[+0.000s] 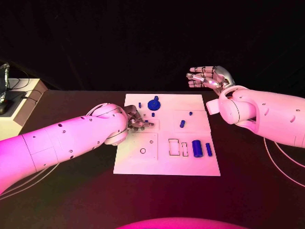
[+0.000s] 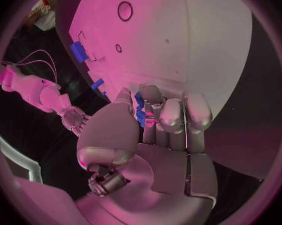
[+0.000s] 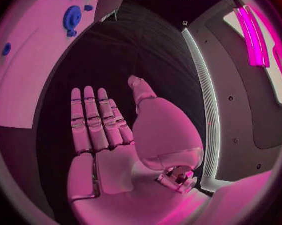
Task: Assemble the parts on the task board
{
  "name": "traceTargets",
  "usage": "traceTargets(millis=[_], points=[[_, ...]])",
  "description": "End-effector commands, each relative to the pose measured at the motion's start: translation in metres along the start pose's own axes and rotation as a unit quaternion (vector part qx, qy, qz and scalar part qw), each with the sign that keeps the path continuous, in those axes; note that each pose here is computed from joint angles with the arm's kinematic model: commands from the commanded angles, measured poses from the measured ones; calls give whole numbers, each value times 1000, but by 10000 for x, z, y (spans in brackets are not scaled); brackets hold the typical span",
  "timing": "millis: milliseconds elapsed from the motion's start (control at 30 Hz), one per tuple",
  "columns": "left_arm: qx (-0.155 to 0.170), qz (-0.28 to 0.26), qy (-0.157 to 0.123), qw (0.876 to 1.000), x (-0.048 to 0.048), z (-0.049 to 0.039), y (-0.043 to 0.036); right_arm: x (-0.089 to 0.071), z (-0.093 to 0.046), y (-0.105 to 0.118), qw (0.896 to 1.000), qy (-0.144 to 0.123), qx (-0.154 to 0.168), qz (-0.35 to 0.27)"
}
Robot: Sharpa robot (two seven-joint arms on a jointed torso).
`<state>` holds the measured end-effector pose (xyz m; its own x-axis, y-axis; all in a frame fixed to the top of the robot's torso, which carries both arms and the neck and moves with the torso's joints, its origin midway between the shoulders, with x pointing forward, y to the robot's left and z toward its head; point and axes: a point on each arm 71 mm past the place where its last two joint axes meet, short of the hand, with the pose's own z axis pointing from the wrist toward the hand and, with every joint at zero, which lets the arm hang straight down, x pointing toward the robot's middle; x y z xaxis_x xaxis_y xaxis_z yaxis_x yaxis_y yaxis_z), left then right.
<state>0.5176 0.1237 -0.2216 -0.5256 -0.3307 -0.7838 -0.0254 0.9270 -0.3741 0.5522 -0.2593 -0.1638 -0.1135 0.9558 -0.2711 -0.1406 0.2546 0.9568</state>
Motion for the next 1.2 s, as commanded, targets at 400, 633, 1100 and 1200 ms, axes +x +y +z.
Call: traceTargets(millis=[400, 633, 1100, 1200], points=[[21, -33, -2, 999, -186, -142, -5, -18, -25, -20, 1000, 6, -3, -3], [49, -95, 11, 994, -464, -304, 28, -50, -36, -30, 1000, 3, -2, -4], [56, -157, -6, 986, -852, -159, 247, -51, -48, -28, 1000, 4, -2, -3], [52, -162, -24, 985, -953, -75, 265, -50, -45, -28, 1000, 3, -2, -3]])
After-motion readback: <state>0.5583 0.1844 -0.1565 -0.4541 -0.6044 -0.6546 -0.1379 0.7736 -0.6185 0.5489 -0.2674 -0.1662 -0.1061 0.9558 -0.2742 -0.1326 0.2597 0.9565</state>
